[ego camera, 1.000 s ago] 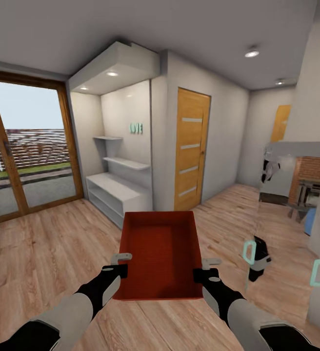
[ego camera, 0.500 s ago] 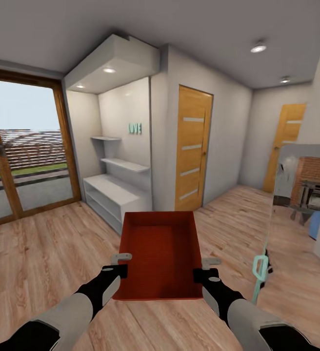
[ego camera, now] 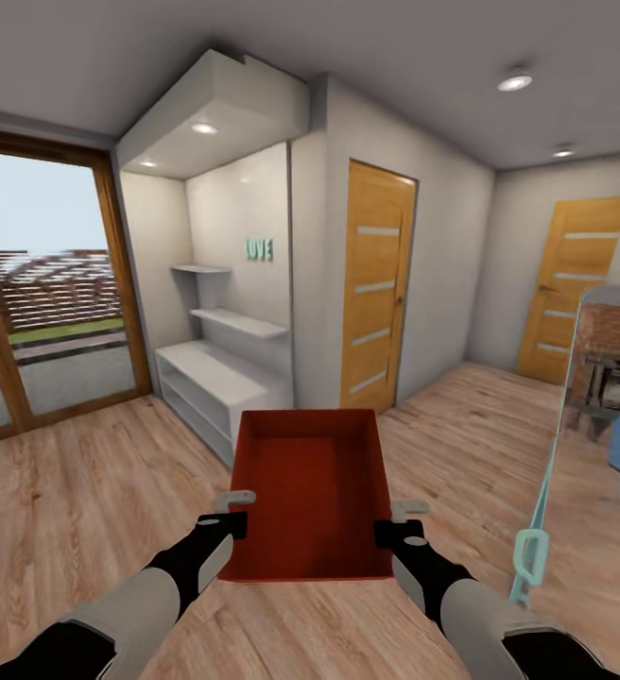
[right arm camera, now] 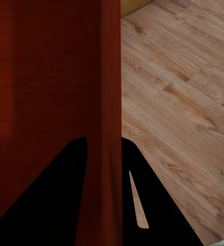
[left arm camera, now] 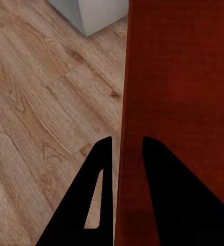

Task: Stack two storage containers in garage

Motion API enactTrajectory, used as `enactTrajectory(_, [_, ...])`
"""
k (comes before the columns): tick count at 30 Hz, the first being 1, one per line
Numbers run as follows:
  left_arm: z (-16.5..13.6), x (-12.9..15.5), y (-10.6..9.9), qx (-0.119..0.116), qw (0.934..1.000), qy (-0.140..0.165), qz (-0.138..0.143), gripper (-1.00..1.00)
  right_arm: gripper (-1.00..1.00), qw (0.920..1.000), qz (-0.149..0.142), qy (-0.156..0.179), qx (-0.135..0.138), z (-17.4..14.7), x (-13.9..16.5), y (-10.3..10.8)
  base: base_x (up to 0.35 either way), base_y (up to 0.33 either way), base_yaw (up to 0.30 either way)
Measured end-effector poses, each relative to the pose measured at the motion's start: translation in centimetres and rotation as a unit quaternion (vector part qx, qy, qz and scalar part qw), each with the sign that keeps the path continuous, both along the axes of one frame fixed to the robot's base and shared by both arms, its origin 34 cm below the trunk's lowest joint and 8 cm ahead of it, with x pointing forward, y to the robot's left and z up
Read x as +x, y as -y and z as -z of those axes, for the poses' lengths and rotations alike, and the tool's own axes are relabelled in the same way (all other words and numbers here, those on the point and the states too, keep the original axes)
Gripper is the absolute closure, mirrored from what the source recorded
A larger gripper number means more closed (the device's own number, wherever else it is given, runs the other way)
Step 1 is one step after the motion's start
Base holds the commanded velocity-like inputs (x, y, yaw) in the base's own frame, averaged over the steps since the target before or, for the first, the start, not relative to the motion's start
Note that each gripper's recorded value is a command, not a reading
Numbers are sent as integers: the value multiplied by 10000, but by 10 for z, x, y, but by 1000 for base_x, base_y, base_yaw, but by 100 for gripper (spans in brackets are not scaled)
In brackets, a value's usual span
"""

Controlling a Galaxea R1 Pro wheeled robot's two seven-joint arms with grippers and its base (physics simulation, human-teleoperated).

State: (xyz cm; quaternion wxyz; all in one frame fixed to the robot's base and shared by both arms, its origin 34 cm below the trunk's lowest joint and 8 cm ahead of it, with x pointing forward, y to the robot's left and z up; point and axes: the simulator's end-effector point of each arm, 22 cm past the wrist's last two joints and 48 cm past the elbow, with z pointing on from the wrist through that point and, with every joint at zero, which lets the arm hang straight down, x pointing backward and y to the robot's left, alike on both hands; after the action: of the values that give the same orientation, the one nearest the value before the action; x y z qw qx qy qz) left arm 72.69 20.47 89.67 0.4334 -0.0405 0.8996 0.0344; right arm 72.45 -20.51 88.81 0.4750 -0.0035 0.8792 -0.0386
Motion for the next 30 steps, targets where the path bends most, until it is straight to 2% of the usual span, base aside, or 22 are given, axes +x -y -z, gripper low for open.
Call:
enactTrajectory(16, [0, 0, 0, 5, 10000, -7, 4, 100, 100, 10000, 3, -7, 1, 0, 0, 0, 322, 0, -11])
enactTrajectory(30, [0, 0, 0, 5, 10000, -1, 7, 100, 100, 10000, 4, 0, 2, 0, 0, 0, 322, 0, -258])
